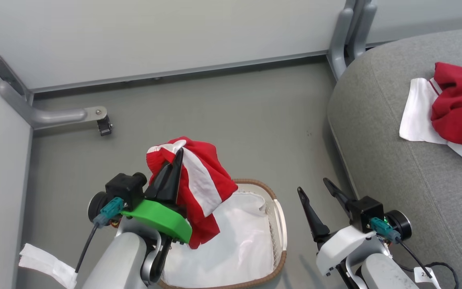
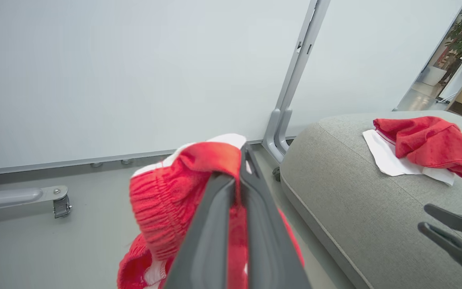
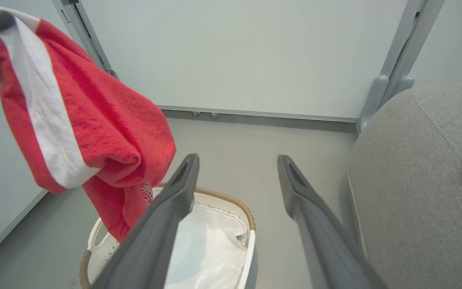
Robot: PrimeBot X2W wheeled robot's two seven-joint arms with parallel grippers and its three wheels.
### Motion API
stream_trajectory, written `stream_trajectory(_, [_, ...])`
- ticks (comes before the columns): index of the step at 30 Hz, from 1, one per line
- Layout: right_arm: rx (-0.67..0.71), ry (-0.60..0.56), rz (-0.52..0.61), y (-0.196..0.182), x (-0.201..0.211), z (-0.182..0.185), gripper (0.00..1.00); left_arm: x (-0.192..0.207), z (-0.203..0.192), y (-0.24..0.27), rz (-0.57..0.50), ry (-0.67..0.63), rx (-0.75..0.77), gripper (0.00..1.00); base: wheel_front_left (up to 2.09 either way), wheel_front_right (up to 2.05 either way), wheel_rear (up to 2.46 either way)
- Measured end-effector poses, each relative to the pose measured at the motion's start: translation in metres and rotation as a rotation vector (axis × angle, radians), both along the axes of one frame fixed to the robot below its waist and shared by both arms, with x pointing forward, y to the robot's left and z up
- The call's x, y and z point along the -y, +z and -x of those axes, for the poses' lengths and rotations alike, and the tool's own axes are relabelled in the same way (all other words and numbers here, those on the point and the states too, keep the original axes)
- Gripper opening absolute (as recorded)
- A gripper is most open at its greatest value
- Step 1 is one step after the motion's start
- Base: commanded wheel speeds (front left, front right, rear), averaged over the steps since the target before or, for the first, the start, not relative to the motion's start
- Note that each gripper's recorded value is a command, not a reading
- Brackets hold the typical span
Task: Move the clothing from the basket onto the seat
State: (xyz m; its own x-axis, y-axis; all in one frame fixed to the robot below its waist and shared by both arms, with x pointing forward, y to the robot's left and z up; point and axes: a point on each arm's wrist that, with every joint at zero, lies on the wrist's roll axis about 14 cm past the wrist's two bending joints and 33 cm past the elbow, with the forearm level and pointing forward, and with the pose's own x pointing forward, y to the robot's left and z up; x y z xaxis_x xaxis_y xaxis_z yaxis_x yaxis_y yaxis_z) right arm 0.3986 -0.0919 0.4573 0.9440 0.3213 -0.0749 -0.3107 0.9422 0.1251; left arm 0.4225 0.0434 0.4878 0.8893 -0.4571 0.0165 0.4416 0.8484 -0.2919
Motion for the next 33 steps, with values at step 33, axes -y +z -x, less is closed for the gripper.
stream_trajectory(33, [0.272,0.304,-0.083,0.1,-0.097,0.018,1.0,0.014,0.024,0.091,0.084,-0.041,0.248,0.0,0.0,0.0,0.0])
